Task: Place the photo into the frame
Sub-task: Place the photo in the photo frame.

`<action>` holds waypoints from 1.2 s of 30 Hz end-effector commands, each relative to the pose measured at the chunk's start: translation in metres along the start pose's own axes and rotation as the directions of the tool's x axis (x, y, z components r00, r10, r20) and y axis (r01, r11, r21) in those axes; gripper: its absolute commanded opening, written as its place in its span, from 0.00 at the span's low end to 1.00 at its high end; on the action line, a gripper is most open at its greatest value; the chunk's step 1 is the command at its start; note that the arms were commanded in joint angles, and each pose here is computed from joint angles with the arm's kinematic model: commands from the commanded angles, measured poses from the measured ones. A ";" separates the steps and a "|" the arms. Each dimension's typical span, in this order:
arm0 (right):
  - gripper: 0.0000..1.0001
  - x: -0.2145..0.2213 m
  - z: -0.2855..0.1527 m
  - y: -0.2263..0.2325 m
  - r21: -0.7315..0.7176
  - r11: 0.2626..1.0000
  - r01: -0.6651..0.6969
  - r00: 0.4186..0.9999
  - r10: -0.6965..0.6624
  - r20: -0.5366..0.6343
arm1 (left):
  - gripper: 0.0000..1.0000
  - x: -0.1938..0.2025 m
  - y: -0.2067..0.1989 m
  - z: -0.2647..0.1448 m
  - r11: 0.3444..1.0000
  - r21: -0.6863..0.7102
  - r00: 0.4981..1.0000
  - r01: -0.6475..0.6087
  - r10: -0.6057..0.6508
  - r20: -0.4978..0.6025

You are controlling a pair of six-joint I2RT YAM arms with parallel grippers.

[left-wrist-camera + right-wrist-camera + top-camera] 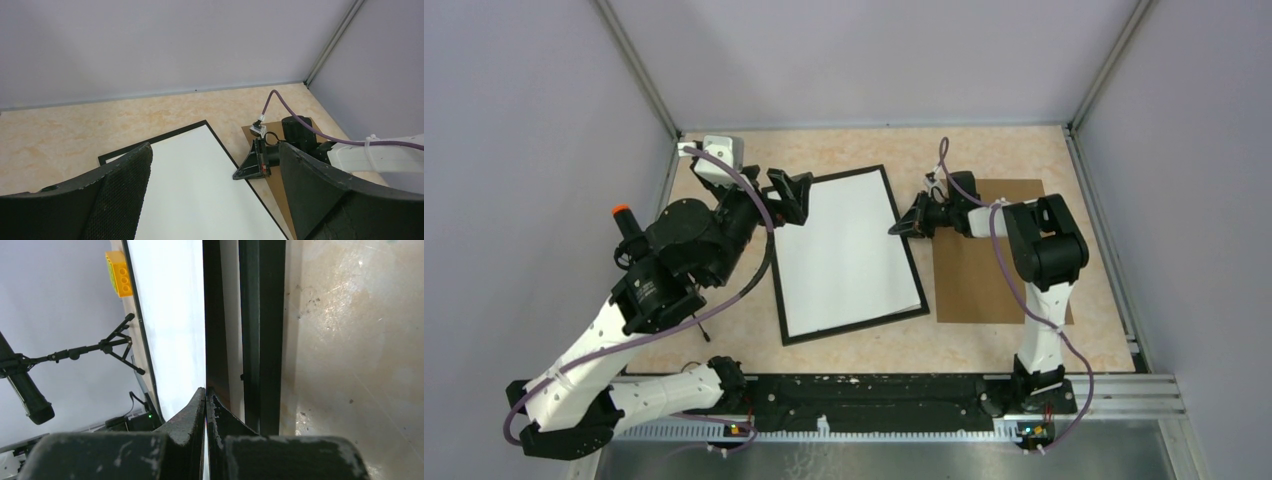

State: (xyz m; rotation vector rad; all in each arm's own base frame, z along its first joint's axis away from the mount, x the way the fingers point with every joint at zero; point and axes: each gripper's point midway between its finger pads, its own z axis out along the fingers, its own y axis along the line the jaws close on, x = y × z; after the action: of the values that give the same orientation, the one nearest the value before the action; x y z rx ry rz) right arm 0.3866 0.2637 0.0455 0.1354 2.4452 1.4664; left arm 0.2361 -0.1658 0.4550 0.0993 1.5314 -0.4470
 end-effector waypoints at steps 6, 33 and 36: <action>0.00 -0.013 0.006 0.021 -0.049 0.995 0.087 0.996 -0.085 0.034 | 0.99 -0.006 -0.003 0.003 1.000 0.008 1.000 0.008 -0.009 0.028; 0.35 -0.021 -0.006 0.027 0.185 0.955 0.232 0.973 -0.231 -0.023 | 0.99 0.004 -0.003 0.005 1.000 0.007 1.000 0.002 -0.002 0.012; 0.51 -0.026 -0.023 0.025 0.316 0.907 0.278 0.959 -0.278 -0.046 | 0.99 0.010 -0.004 0.006 1.000 0.011 1.000 0.005 -0.005 0.007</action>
State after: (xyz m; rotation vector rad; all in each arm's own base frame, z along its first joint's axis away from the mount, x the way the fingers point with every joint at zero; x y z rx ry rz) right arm 0.4016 0.2684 0.0496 -0.0114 2.5345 1.2155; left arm 0.2393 -0.1701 0.4428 0.1126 1.5523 -0.4324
